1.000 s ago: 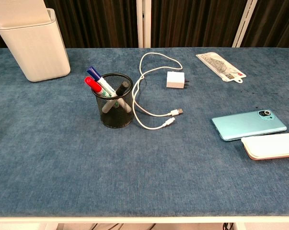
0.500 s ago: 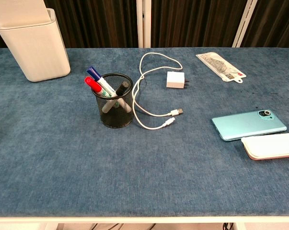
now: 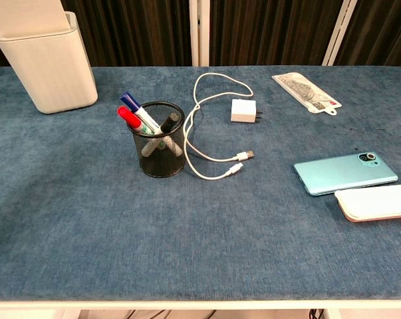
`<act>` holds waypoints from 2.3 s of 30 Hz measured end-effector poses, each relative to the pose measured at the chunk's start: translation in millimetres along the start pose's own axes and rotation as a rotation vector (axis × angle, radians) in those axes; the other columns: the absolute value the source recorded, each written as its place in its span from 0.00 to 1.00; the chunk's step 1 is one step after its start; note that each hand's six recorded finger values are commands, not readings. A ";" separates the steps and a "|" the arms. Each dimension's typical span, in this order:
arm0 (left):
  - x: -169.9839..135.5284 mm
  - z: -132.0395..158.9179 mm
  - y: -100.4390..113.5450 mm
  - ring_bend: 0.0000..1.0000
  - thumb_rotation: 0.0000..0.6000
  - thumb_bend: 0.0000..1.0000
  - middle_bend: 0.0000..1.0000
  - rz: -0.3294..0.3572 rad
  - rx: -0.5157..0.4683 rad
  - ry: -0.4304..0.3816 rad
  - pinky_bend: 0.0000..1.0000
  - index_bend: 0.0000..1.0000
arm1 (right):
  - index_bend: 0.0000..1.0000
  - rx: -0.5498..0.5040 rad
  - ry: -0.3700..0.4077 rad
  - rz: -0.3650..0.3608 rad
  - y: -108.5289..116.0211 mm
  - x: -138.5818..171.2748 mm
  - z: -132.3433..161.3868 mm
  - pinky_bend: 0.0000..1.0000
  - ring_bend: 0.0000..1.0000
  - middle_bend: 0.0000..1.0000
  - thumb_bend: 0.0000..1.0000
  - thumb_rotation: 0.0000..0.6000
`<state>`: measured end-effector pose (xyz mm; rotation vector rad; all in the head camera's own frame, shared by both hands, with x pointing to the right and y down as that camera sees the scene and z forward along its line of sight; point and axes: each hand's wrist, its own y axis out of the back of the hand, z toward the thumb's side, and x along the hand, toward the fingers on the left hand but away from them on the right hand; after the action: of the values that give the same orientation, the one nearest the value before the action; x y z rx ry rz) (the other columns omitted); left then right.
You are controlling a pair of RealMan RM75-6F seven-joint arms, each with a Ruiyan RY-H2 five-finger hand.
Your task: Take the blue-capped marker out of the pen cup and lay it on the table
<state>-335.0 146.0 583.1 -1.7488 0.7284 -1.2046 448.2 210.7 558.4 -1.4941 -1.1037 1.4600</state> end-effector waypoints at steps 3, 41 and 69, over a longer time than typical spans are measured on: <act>16.9 17.6 -1.6 0.08 1.00 0.25 0.15 0.003 -0.026 -0.049 0.18 0.18 | 0.00 0.003 -0.001 0.011 -0.8 -0.7 -0.6 0.00 0.00 0.00 0.17 1.00; 138.9 87.5 -49.6 0.35 1.00 0.29 0.38 -0.167 -0.181 -0.161 0.57 0.35 | 0.00 0.004 -0.071 0.062 -4.5 -8.5 -13.6 0.00 0.00 0.00 0.18 1.00; 153.1 92.3 -54.6 0.55 1.00 0.31 0.51 -0.169 -0.237 -0.184 0.76 0.50 | 0.00 0.002 -0.094 0.108 -8.1 -8.7 -17.7 0.00 0.00 0.00 0.18 1.00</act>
<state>-194.1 73.8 682.4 -2.1224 0.6436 -1.0830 465.5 206.1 570.0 -1.5170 -1.0906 1.6200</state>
